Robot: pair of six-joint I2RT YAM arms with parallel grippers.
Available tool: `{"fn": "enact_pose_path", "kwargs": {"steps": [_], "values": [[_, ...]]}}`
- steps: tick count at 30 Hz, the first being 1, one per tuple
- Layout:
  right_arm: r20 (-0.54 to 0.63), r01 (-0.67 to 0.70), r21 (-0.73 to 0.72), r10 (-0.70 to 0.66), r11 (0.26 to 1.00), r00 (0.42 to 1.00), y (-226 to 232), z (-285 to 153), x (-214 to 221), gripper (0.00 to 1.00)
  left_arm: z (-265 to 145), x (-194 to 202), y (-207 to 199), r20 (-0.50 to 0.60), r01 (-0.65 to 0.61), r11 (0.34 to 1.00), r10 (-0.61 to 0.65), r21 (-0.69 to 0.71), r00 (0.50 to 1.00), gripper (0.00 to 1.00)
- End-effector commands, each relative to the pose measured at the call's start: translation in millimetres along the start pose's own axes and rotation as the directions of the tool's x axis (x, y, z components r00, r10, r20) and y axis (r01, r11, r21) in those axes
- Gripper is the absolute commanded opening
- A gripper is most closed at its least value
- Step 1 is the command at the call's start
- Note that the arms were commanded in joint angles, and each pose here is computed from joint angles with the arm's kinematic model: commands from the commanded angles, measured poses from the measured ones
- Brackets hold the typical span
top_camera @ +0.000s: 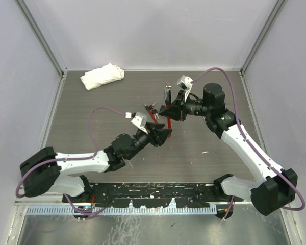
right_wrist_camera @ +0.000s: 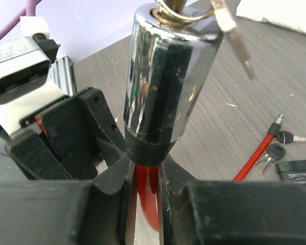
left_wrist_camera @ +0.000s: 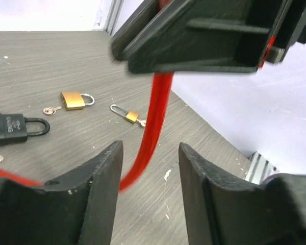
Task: Lock with the key
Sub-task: Adjust the key in the lock.
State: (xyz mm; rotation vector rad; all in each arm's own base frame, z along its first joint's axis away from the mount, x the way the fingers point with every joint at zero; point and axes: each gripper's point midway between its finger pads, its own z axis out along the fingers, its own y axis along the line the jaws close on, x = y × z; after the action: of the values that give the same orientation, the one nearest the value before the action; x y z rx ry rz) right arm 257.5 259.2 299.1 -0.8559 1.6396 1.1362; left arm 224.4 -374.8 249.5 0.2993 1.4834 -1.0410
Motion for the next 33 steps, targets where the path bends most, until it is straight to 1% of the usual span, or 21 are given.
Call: {"fn": "enact_pose_path", "kwargs": {"steps": [1, 4, 7, 9, 13, 18, 20, 23, 33], "values": [[0.017, 0.248, 0.003, -0.248, 0.969, 0.969, 13, -15, -44, 0.01, -32, -44, -11, 0.138, 0.079, 0.995, -0.087, 0.06, 0.987, 0.52], [-0.004, 0.274, -0.027, -0.274, 0.961, 0.962, 18, -16, -53, 0.01, -52, -44, -8, 0.112, 0.083, 0.994, -0.09, 0.067, 0.99, 0.55], [-0.036, 0.309, -0.041, -0.311, 0.95, 0.95, 19, -18, -63, 0.01, -71, -37, -3, 0.062, 0.072, 0.996, -0.076, 0.059, 0.995, 0.58], [-0.053, 0.341, -0.045, -0.343, 0.939, 0.938, 22, -21, -73, 0.01, -83, -32, 3, 0.047, 0.08, 0.996, -0.083, 0.046, 0.995, 0.61], [-0.065, 0.406, -0.042, -0.408, 0.913, 0.911, 26, -27, -91, 0.01, -100, -27, 16, 0.08, 0.152, 0.988, -0.153, 0.02, 0.985, 0.68], [-0.099, 0.503, -0.023, -0.503, 0.864, 0.859, 28, -36, -115, 0.01, -105, -22, 20, 0.102, 0.227, 0.974, -0.228, 0.023, 0.968, 0.72], [-0.118, 0.556, -0.011, -0.553, 0.831, 0.825, 27, -41, -124, 0.01, -103, -20, 18, 0.091, 0.237, 0.971, -0.239, 0.03, 0.967, 0.74], [-0.133, 0.597, 0.012, -0.591, 0.802, 0.796, 27, -47, -137, 0.01, -100, -17, 15, 0.076, 0.24, 0.97, -0.242, 0.038, 0.967, 0.75], [-0.06, 0.606, 0.006, -0.604, 0.796, 0.794, 56, -60, -155, 0.01, -108, -4, 23, 0.055, 0.278, 0.961, -0.278, 0.01, 0.959, 0.76]]}}
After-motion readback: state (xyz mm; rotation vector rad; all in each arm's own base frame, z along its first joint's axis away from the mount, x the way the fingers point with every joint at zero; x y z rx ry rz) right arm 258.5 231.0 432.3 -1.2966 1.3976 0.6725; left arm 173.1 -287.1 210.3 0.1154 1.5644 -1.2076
